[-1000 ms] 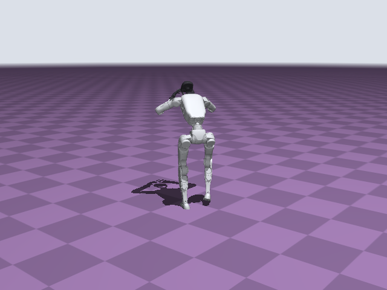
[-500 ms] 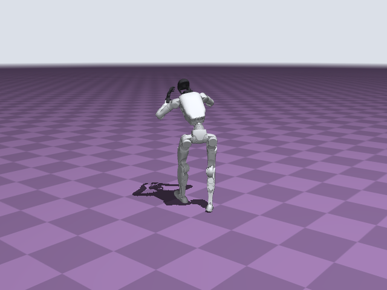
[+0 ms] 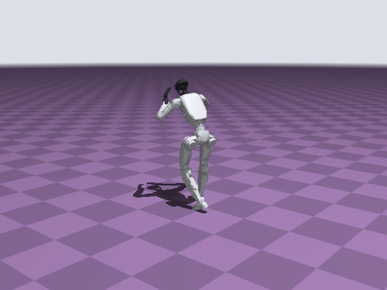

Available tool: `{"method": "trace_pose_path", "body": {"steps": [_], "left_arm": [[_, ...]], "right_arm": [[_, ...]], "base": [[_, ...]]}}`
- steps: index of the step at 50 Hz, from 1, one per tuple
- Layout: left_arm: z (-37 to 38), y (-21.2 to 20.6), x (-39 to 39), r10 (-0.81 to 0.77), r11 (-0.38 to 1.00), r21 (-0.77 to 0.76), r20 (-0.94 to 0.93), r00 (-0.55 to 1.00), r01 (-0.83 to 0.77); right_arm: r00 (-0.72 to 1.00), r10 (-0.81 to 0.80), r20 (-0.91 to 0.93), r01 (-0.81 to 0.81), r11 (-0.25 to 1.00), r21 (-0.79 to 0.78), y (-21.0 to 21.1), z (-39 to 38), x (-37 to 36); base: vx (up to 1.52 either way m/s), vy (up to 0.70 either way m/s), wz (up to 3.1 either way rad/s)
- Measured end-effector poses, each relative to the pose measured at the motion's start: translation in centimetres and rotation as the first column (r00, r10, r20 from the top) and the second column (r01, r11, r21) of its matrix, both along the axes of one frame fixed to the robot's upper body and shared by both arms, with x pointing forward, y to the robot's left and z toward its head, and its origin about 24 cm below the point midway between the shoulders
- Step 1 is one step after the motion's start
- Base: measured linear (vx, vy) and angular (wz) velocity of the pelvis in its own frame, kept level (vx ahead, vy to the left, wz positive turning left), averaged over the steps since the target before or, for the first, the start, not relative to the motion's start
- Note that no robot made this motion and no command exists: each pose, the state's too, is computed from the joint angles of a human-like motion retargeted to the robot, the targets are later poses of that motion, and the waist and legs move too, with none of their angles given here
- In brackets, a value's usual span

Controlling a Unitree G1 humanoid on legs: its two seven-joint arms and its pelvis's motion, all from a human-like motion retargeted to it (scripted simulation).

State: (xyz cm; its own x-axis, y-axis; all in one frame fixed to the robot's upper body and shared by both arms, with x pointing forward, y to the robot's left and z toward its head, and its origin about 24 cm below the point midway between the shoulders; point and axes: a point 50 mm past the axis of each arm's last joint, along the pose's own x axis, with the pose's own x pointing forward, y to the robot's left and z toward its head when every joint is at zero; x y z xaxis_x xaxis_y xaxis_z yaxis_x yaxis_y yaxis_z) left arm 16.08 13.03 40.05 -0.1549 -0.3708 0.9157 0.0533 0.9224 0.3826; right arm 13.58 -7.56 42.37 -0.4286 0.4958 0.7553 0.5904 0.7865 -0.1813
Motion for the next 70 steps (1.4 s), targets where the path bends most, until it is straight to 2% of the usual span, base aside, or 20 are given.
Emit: {"method": "trace_pose_path", "body": {"steps": [9,15,23,24,25,26,27,28,29,38,45,53,55,60,63,68,70], "left_arm": [[0.4,1.6,-1.1,0.035,0.999,-0.01,0.0,0.999,-0.035],[0.0,1.5,-0.6,-0.003,1.0,0.007,-0.029,1.0,0.003],[0.8,-1.0,-0.4,-0.123,0.992,0.004,-0.024,0.992,0.124],[0.9,-1.2,-0.4,-0.121,0.993,0.011,-0.016,0.993,0.121],[0.9,-1.4,-0.4,-0.113,0.993,0.019,-0.008,0.994,0.113],[0.9,-1.6,-0.3,-0.117,0.993,0.021,-0.012,0.993,0.118],[0.8,-1.7,-0.3,-0.116,0.993,0.025,-0.01,0.993,0.116],[0.6,-1.5,-0.2,-0.101,0.994,0.035,0.003,0.995,0.101],[0.5,-1.6,-0.3,-0.097,0.994,0.042,0.011,0.995,0.096],[0.2,-1.9,0.3,-0.093,0.995,0.023,-0.005,0.996,0.093],[0.2,-0.2,0.1,0.016,1.0,-0.014,0.0,1.0,-0.016],[0.2,-0.3,-0.2,-0.025,1.0,-0.002,-0.005,1.0,0.025],[0.3,0.8,-0.1,-0.072,0.997,-0.015,-0.07,0.995,0.071],[-0.4,1.1,0.5,-0.098,0.995,-0.024,-0.134,0.986,0.096],[-0.5,0.6,0.6,-0.13,0.991,-0.045,-0.148,0.98,0.125],[-1.0,-0.1,0.9,-0.123,0.992,0.002,-0.147,0.982,0.125],[-0.9,-1.5,0.8,-0.13,0.988,0.064,-0.115,0.985,0.138]], "right_arm": [[0.992,0.114,0.044,-0.115,0.993,0.026,0.0,0.4,-1.2],[0.995,0.099,0.032,-0.1,0.994,0.051,-0.3,-0.5,-0.6],[0.992,-0.073,0.099,0.071,0.997,0.027,-0.1,0.8,-0.7],[0.962,-0.21,0.175,0.197,0.976,0.089,-0.4,1.6,-0.4],[0.875,-0.4,0.271,0.354,0.913,0.205,-1.0,2.6,-0.3],[0.797,-0.522,0.306,0.444,0.848,0.289,-1.5,3.4,-0.1],[0.807,-0.513,0.294,0.444,0.854,0.271,-1.4,3.3,0.0],[0.959,-0.229,0.169,0.221,0.973,0.063,-0.2,1.3,-0.3],[0.985,-0.125,0.116,0.125,0.992,0.006,0.1,0.7,-0.6],[0.994,-0.097,0.055,0.097,0.995,0.008,-0.3,0.2,0.0],[0.999,0.008,0.047,-0.007,1.0,-0.026,0.6,1.0,-1.2],[0.999,0.022,0.037,-0.023,1.0,0.011,0.6,1.1,-0.7],[0.994,0.106,0.009,-0.106,0.992,0.062,-0.6,0.2,-0.5],[0.992,0.129,-0.014,-0.128,0.989,0.073,-1.0,-0.9,-0.2],[0.996,0.083,-0.016,-0.082,0.995,0.06,-1.1,-0.9,-0.1],[1.0,-0.013,-0.009,0.013,0.999,0.044,-1.5,-0.9,0.1],[0.995,-0.094,0.015,0.093,0.995,0.034,-1.0,-0.4,0.4]], "base": [[0.8,-0.07,-0.33],[0.91,0.06,0.11],[0.82,0.22,1.2],[0.85,0.18,1.85],[0.86,0.18,1.72],[0.86,0.17,1.66],[0.88,0.15,1.72],[0.88,0.13,1.77],[0.86,0.1,1.71],[0.93,-0.2,1.43],[1.01,0.0,0.17],[0.92,-0.06,-0.25],[0.98,0.07,-0.27],[1.0,0.3,-0.2],[0.91,0.43,1.19],[0.97,0.32,1.6],[0.89,0.28,1.66]]}}
